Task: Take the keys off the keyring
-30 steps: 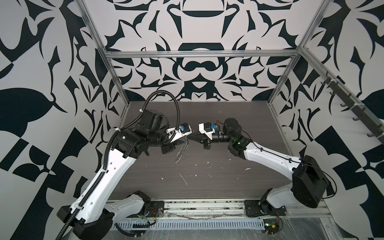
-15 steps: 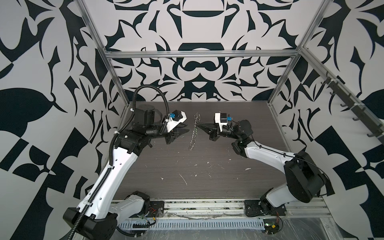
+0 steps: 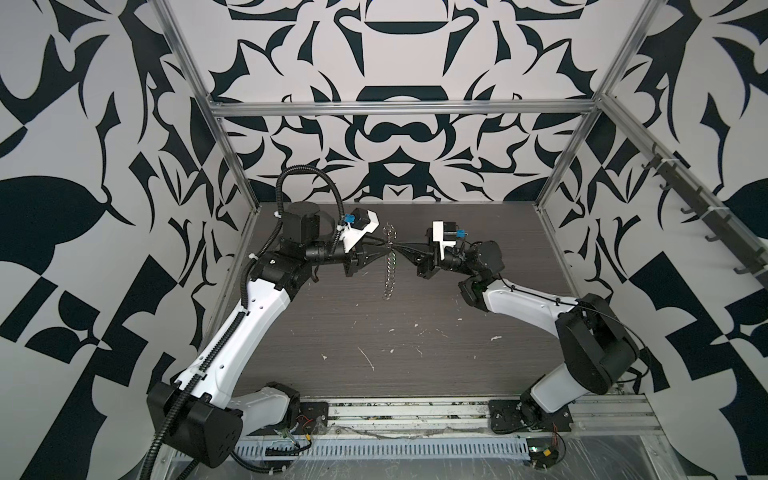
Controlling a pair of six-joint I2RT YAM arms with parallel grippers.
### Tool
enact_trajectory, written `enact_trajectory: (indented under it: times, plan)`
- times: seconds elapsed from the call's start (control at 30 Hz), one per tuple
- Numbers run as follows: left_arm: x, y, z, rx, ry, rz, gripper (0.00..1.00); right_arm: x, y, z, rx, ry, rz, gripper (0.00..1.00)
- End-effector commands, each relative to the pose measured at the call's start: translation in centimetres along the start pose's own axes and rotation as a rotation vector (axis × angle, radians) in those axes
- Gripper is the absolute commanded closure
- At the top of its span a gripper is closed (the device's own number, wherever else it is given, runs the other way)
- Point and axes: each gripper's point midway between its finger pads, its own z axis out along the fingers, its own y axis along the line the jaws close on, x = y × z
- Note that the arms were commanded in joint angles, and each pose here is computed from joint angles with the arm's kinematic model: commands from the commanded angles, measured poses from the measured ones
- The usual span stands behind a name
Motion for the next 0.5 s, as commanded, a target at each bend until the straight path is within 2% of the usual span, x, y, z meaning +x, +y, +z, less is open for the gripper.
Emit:
enact_trajectory:
  times: [0.0, 0.1, 0.17, 0.3, 0.4, 0.43, 0.47]
  plan:
    - [-0.4, 0.0, 0.0, 0.024, -0.028, -0.008, 0.76, -3.9, 0.8, 0.6, -0.045, -0.089, -0.09, 1.0]
    - [-0.5, -0.3, 0.1, 0.052, -0.037, -0.021, 0.92, -3.8, 0.8, 0.7, -0.051, -0.087, -0.087, 1.0]
    - [-0.6, -0.2, 0.1, 0.049, -0.04, -0.033, 1.0, -3.9, 0.8, 0.7, -0.055, -0.087, -0.085, 1.0]
    - [-0.8, -0.2, -0.1, 0.035, -0.04, -0.047, 1.0, -4.1, 1.0, 0.9, -0.078, -0.084, -0.07, 1.0]
    - [-0.7, 0.2, -0.5, -0.005, 0.011, -0.034, 1.0, -3.8, 1.0, 0.9, -0.073, -0.059, -0.063, 1.0]
    - [-0.3, 0.4, -0.7, -0.023, 0.052, -0.021, 1.0, -3.7, 1.0, 0.8, -0.066, -0.043, -0.063, 0.98]
    - [0.0, 0.4, -0.9, -0.034, 0.095, -0.005, 1.0, -3.3, 0.9, 0.6, -0.058, -0.019, -0.059, 0.85]
